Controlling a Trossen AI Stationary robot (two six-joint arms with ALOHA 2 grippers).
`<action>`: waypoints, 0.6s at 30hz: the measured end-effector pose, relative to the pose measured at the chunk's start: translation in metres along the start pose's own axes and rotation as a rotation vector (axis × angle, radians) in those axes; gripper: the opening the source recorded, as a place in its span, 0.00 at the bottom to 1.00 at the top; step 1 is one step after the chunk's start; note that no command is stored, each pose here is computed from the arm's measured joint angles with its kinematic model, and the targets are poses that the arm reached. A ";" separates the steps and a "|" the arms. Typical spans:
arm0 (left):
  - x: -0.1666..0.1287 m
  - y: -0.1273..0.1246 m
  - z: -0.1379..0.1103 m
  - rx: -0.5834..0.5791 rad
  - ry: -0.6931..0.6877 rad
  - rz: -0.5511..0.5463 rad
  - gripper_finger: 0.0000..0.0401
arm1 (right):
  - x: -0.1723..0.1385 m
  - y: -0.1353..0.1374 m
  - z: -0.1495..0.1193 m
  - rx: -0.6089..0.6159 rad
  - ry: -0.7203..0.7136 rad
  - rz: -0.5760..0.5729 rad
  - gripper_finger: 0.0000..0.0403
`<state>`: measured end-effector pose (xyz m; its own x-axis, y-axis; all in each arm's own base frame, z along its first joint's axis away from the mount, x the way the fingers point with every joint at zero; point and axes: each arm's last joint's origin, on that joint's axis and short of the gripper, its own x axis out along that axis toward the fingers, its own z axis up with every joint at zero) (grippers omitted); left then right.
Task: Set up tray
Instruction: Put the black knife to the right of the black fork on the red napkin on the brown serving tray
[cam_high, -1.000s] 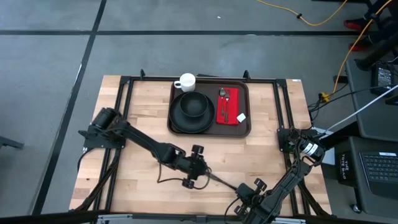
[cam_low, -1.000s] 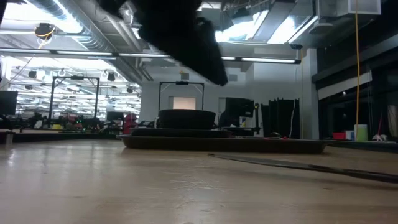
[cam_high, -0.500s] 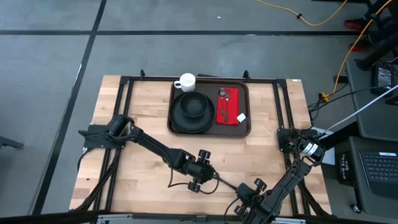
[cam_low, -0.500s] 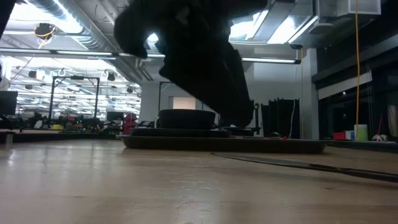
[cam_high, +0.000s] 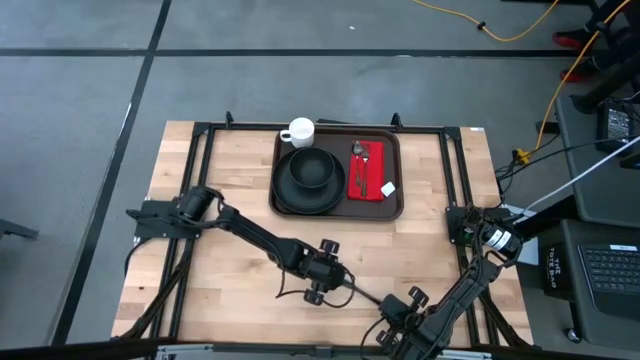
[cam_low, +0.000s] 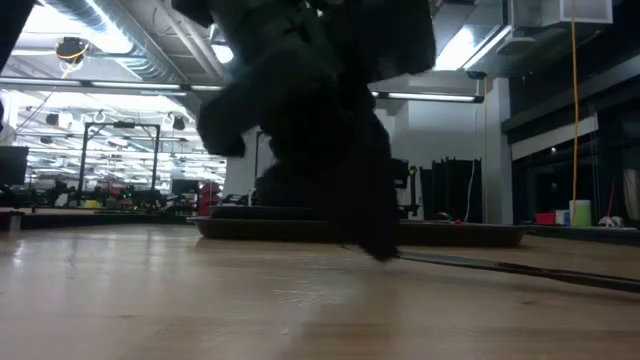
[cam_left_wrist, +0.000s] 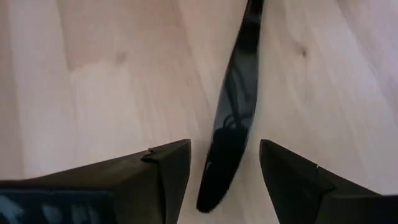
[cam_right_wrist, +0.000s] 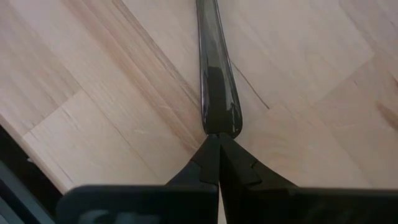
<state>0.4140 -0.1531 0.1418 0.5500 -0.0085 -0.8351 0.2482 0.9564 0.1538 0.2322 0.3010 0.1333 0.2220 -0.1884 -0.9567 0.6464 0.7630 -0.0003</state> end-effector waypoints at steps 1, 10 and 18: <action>0.002 0.001 -0.001 0.000 0.011 0.001 0.46 | 0.000 0.000 0.000 0.001 0.000 0.001 0.00; 0.010 0.003 -0.005 -0.007 0.029 -0.003 0.45 | 0.000 0.000 0.001 0.004 0.000 0.002 0.00; 0.011 0.004 -0.006 0.011 0.036 -0.018 0.45 | 0.000 0.000 0.001 0.001 0.000 0.002 0.00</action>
<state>0.4167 -0.1476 0.1302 0.5164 -0.0155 -0.8562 0.2673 0.9528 0.1440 0.2336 0.3003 0.1334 0.2229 -0.1869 -0.9567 0.6467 0.7628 0.0016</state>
